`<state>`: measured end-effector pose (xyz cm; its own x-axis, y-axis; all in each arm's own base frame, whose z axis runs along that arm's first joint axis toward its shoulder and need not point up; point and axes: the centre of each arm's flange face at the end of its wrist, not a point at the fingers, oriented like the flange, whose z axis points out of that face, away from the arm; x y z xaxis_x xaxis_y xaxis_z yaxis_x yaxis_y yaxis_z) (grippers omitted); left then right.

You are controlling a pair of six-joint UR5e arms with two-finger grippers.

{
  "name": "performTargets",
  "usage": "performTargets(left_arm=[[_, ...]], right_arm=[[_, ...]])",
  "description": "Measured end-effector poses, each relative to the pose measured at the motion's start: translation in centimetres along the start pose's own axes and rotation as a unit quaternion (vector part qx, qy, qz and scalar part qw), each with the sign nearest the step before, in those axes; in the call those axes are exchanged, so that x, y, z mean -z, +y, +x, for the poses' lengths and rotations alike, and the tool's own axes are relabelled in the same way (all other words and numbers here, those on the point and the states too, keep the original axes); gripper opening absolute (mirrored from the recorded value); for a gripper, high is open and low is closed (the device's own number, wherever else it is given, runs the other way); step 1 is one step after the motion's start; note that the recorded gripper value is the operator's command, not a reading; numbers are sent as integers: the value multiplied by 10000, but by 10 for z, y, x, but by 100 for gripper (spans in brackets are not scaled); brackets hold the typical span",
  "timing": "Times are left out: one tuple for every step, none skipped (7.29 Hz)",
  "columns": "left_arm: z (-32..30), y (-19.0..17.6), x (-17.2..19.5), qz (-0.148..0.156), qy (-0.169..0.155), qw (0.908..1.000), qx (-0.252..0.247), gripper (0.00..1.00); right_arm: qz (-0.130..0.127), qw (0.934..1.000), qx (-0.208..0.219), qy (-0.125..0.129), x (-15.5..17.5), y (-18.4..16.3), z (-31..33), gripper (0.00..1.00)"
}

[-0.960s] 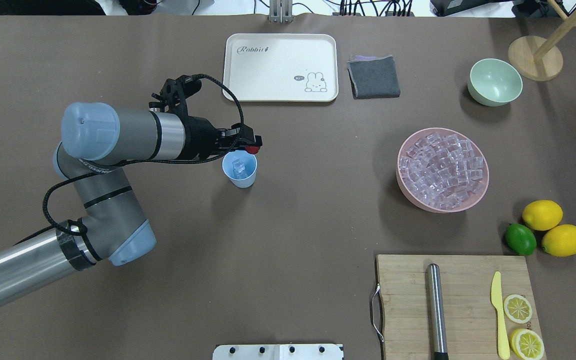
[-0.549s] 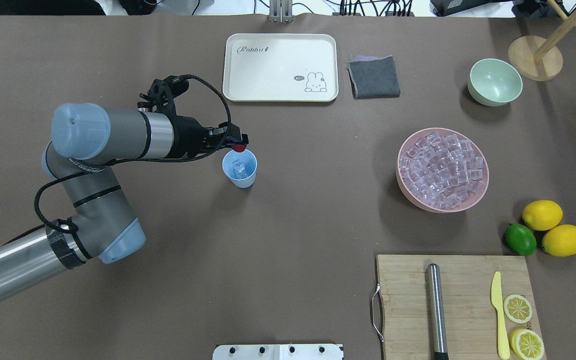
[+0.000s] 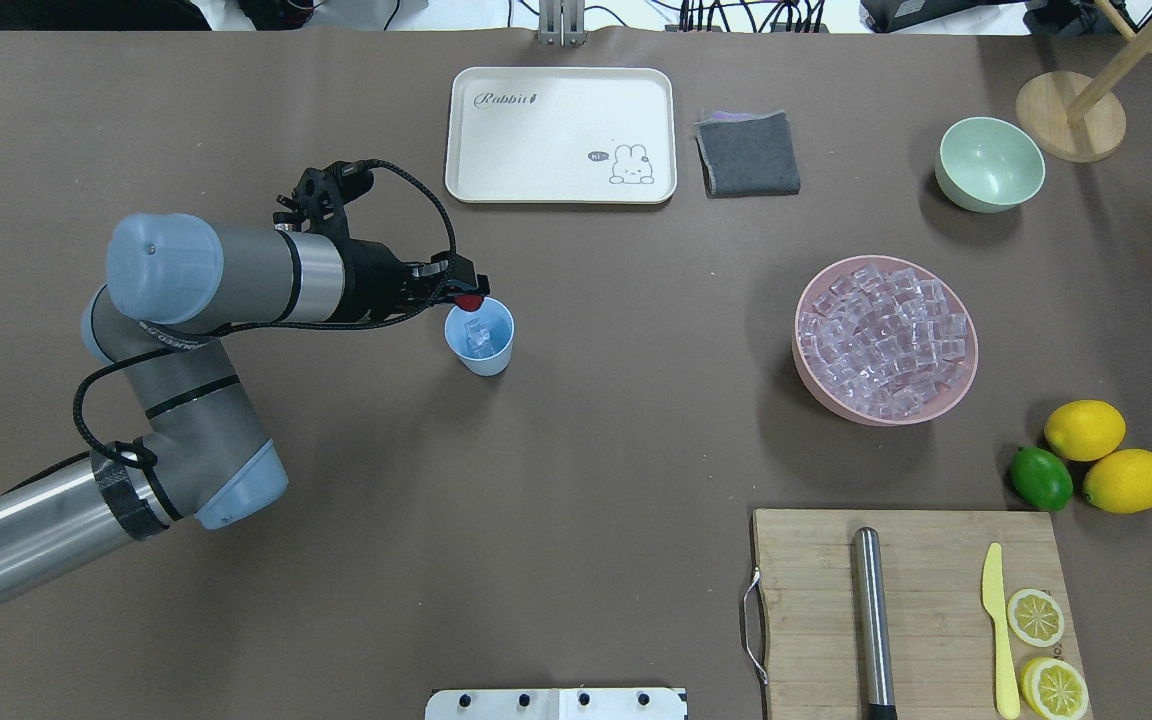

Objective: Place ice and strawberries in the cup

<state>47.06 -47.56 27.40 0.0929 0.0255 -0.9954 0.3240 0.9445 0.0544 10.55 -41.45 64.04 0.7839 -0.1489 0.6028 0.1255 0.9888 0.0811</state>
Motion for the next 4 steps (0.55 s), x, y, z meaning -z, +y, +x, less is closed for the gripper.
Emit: performTargets(left_arm=[[-1, 0, 0, -4, -7, 10000, 2, 98], [-1, 0, 0, -6, -10, 10000, 3, 98], [-1, 0, 0, -8, -9, 10000, 3, 98], [-1, 0, 1, -1, 3, 10000, 0, 98]], right_arm=[[5, 10000, 3, 0, 0, 0, 0, 99], [7, 10000, 4, -2, 1, 0, 0, 99], [5, 10000, 3, -1, 0, 0, 0, 99], [3, 10000, 1, -2, 0, 0, 0, 100]])
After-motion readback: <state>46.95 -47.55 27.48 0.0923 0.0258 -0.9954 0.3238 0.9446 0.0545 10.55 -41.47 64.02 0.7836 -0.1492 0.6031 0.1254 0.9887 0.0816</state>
